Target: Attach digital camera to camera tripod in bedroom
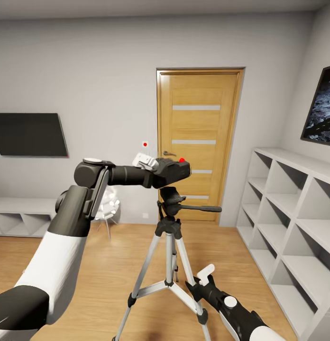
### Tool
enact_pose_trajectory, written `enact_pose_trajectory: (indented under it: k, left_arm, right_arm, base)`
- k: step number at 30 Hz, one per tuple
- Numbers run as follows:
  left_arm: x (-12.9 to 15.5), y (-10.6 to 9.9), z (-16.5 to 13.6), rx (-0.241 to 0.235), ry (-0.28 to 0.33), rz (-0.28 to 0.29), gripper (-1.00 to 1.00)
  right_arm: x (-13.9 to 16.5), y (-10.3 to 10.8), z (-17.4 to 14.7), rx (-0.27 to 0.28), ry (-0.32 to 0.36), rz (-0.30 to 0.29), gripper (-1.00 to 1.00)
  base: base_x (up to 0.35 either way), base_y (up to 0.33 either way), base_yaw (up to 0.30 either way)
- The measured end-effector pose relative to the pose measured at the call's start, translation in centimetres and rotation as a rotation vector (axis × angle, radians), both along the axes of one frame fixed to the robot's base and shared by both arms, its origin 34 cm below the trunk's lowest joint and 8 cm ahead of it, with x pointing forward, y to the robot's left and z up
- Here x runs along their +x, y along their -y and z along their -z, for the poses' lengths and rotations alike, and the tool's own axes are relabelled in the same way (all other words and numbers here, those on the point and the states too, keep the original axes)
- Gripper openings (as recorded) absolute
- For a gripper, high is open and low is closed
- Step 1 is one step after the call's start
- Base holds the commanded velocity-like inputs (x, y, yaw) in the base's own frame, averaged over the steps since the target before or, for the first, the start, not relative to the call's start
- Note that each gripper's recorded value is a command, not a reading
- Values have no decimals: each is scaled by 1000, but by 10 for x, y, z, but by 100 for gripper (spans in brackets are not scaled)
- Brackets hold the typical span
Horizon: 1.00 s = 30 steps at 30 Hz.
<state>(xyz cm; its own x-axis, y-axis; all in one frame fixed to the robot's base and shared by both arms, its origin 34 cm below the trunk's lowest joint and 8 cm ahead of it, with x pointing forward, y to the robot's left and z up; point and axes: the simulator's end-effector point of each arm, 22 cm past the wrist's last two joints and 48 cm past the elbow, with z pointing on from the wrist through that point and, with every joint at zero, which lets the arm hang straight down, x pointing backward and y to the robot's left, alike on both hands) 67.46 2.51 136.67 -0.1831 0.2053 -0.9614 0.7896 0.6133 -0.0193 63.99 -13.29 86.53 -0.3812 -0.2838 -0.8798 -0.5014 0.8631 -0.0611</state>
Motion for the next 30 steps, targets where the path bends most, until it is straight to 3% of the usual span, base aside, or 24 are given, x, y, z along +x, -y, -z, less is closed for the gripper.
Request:
enact_pose_trajectory:
  k: [8, 30]
  left_arm:
    - [7, -6, 11, 7, -32, -14, -100]
    - [7, -5, 14, 13, -38, -11, -100]
  right_arm:
    - [0, -3, -2, -7, 18, -20, -100]
    - [0, -3, -2, -7, 19, -21, -100]
  base:
    - [0, 0, 0]
    - [0, 0, 0]
